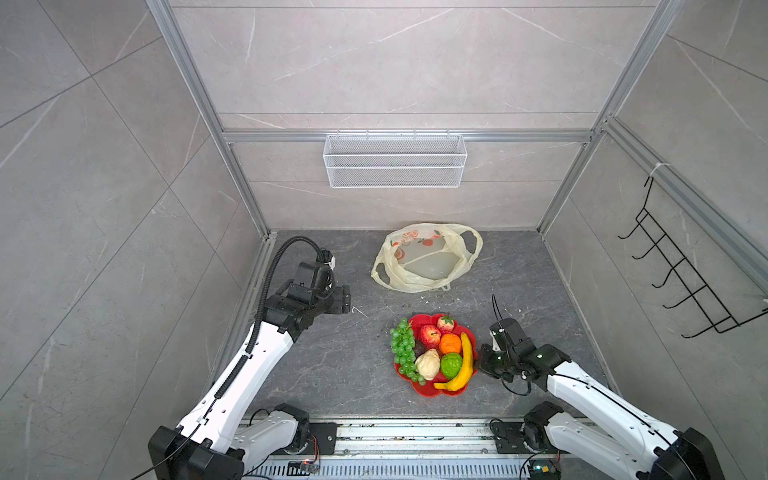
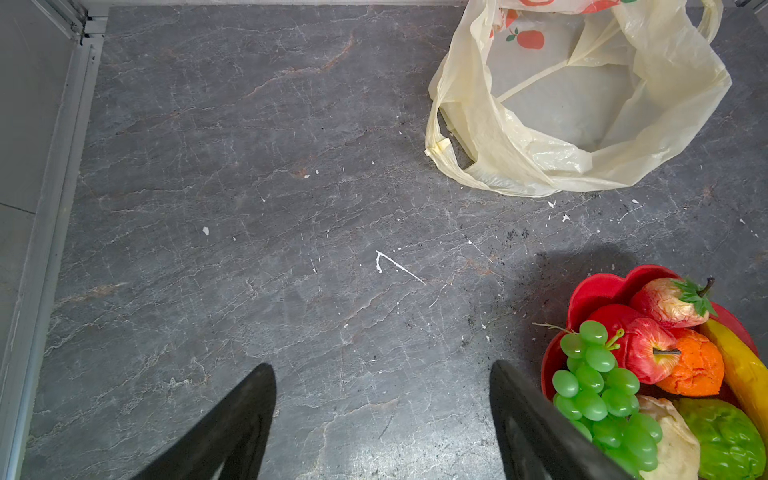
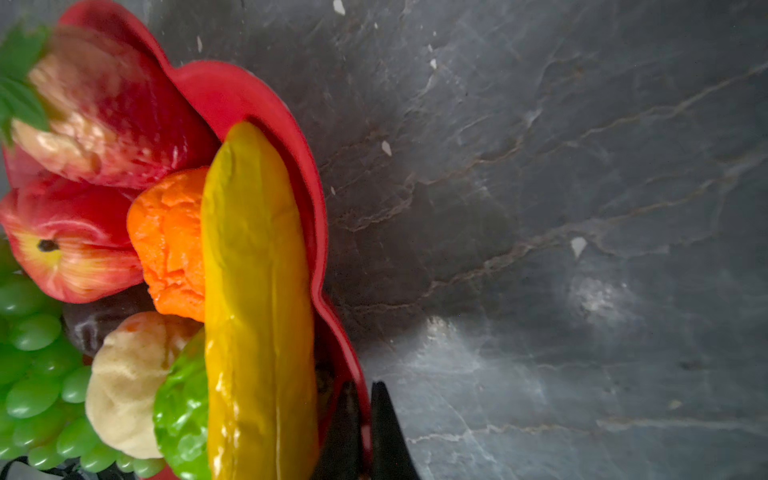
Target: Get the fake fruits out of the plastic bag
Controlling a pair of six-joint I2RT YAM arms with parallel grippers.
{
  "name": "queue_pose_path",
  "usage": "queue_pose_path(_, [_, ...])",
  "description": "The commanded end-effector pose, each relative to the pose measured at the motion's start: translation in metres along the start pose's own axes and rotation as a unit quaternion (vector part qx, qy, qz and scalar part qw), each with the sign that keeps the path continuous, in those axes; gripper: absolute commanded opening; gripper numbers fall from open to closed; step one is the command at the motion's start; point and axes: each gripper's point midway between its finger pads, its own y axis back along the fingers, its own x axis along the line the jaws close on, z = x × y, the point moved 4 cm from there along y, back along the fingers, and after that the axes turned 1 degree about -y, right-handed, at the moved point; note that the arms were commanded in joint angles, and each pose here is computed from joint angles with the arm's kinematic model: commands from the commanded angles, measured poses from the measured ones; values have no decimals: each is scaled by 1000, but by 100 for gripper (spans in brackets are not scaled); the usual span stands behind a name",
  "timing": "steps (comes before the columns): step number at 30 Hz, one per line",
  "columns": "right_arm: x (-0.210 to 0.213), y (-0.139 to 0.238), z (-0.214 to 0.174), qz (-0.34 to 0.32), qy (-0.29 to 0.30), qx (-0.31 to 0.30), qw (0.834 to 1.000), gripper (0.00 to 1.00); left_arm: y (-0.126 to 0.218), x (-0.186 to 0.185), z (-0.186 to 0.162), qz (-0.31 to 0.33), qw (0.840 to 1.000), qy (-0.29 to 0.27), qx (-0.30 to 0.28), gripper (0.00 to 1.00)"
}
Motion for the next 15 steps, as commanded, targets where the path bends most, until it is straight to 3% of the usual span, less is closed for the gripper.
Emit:
queue_pose_path(1, [-1,-6,4,-3,-26,-17,1000,4,8,3,9,10,999,-4,-31,83])
queue_pose_path(15, [67,-43,43,23,11,-44,999,3,16,11,10,34,998,14,-55,83])
